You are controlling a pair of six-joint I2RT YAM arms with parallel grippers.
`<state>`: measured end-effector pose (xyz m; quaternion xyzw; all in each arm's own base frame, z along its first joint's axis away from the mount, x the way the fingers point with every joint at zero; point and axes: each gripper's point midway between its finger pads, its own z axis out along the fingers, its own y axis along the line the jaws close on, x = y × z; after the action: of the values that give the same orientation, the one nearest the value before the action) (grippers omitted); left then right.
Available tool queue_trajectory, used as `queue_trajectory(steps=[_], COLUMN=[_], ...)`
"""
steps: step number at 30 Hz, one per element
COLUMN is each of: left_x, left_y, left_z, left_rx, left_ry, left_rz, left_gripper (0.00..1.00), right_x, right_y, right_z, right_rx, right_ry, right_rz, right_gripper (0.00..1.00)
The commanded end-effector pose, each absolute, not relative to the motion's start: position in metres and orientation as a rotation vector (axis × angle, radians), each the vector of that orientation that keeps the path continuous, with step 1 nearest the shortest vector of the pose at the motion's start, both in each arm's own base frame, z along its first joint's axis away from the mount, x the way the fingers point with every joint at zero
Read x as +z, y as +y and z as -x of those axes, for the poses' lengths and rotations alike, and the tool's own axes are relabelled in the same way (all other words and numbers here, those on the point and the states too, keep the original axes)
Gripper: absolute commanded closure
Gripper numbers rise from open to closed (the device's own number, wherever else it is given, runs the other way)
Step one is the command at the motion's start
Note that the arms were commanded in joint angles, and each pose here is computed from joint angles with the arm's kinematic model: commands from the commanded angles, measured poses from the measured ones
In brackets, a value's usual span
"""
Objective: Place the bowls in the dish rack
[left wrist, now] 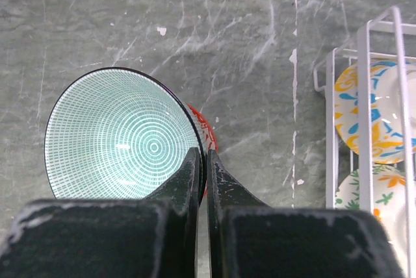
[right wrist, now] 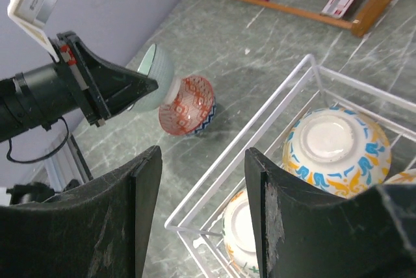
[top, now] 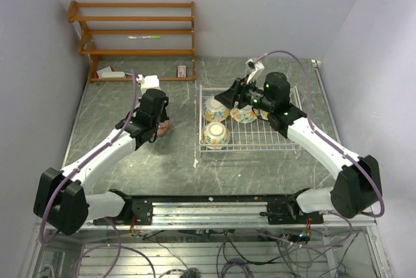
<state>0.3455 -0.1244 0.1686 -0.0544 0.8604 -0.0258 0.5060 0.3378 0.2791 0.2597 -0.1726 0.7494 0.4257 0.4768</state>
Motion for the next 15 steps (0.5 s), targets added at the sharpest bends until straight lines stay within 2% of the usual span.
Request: queue_trajectory(steps=[1, 6, 15], left_x=[0.218, 0.27, 0.366], left_y=[-0.131, -0.156, -0.237], left_z=[-0.35, -0.34, -0.309], left_rx=[-0.166, -0.424, -0.958], left_ry=[1.946, 1.819, 1.603], left_rz=[0.164, 0.149, 0.02], left_gripper=[0.93, 0.93, 0.93], right_x=[0.295, 0.323, 0.341], right_y=[0.251, 0.216, 0.159], right_z=[-0.339, -0.332, -0.318], right_rx=[0.932, 0.791, 0.588], right_ry=[1.77, 1.746, 1.753], right_rz=[0.28, 0.169, 0.02], right_gripper=[0.46, 0.46, 0.45])
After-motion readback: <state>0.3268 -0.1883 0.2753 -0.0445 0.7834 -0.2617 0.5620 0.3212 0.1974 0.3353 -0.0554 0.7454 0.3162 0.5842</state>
